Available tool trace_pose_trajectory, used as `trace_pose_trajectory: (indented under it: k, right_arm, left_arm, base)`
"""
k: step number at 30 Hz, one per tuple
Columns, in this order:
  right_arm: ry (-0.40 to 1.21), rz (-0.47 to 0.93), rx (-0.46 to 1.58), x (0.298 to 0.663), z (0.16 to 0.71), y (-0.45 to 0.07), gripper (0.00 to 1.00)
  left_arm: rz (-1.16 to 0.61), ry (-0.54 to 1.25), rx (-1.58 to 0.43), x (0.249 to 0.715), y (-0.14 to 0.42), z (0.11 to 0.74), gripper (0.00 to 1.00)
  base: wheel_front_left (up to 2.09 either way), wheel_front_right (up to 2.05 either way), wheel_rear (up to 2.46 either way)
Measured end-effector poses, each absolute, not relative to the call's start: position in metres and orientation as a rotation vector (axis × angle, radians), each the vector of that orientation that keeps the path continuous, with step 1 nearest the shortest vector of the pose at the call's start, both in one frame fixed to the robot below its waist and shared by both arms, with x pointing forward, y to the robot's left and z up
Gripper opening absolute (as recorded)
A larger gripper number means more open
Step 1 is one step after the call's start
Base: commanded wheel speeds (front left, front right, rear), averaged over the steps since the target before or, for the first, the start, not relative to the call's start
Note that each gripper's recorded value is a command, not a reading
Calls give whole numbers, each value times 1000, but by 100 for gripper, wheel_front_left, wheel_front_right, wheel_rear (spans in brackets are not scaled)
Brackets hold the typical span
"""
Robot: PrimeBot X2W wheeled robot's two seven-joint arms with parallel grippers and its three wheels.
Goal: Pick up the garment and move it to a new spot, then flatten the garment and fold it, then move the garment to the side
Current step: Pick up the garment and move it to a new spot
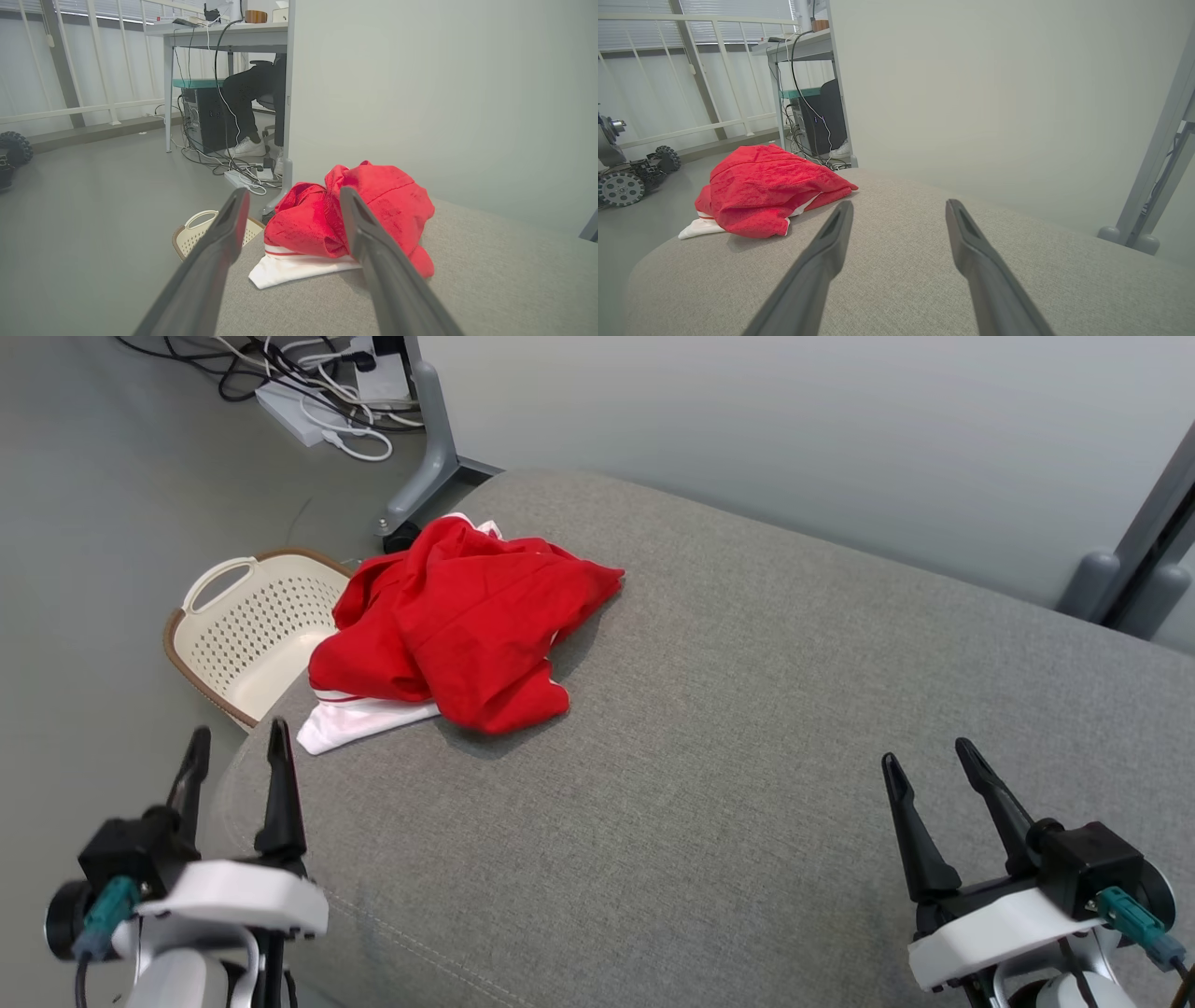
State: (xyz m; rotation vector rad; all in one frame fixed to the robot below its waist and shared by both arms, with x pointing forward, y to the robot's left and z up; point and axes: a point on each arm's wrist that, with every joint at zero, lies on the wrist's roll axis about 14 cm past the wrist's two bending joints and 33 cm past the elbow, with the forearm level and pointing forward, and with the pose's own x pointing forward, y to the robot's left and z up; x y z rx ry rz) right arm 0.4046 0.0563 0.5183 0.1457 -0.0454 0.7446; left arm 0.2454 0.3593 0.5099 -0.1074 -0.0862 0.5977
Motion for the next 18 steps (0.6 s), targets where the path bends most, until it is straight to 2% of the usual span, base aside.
trace_pose_trajectory:
  k: [5,10,13,18]
  right_arm:
    - [-36,747,135,413,515,54,100]
    - [-27,732,119,430,511,45,100]
    - [-18,707,113,440,505,35,100]
    - [12,648,109,453,489,11,100]
  left_arm:
    - [569,-162,-89,276,363,539,100]
    - [494,-205,-90,329,357,560,100]
    - [444,-151,-113,360,351,546,100]
    - [390,38,-154,400,345,495,100]
  base:
    - [0,0,0]
    - [0,0,0]
    - [0,0,0]
    - [0,0,0]
